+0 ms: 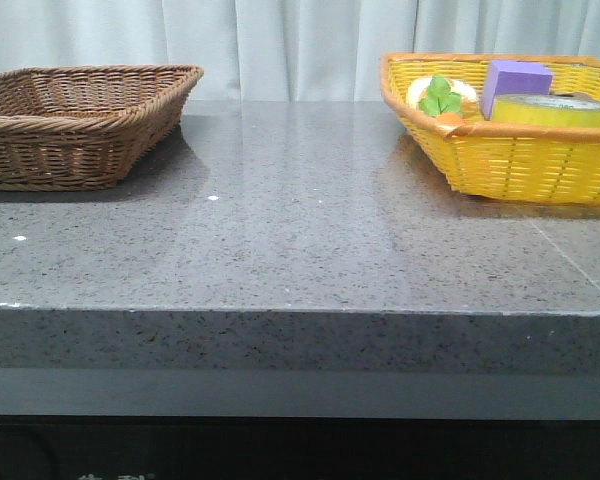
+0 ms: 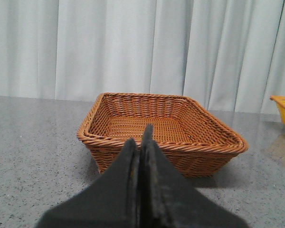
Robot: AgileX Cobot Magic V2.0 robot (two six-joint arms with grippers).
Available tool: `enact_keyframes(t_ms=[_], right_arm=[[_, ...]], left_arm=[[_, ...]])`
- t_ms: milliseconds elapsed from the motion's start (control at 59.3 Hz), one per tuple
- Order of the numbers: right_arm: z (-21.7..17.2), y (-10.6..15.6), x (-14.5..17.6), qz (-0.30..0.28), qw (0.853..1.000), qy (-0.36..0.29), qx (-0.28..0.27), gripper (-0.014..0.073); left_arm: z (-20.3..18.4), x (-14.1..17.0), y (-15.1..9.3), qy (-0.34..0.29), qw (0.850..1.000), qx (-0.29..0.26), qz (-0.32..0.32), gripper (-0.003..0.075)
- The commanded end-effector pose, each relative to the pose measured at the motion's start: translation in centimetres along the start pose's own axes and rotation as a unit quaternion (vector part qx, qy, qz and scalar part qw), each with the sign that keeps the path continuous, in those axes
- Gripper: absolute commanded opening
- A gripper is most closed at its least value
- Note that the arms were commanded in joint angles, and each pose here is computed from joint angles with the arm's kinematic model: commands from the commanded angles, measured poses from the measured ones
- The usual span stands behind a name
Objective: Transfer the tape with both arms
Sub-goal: 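Move the right gripper over the tape roll in the yellow basket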
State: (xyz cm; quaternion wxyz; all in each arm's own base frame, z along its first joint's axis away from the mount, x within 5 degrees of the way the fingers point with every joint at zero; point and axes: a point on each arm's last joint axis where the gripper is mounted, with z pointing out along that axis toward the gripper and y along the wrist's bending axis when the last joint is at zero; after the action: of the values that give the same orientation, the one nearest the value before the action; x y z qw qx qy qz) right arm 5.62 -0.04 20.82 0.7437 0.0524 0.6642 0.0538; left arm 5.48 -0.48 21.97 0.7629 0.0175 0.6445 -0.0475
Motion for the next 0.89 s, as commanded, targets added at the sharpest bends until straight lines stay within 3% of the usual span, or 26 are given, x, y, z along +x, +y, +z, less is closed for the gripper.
enact_keyframes(t_ms=[0,472,674,876], right_arm=[[-0.2,0.1,-1.1,-0.004,0.998,-0.056,-0.004,-0.0068],[-0.3,0.2,-1.7,-0.016,0.999,-0.041,-0.003,-0.0068],[-1.1,0.9,-6.0,-0.027,0.999,-0.034,-0.002,-0.0068],[-1.4,1.5,-11.8,-0.063,0.998,0.018,0.020,-0.0068]], left_arm=[[-0.2,-0.6,0.0,-0.045,0.999,0.001,-0.003,-0.0020],[-0.2,-1.9,0.0,-0.054,0.998,0.001,-0.016,-0.0020],[-0.9,-6.8,-0.3,-0.052,0.998,0.008,-0.021,-0.0020],[-0.7,-12.9,-0.6,-0.039,0.999,0.013,-0.020,-0.0020]])
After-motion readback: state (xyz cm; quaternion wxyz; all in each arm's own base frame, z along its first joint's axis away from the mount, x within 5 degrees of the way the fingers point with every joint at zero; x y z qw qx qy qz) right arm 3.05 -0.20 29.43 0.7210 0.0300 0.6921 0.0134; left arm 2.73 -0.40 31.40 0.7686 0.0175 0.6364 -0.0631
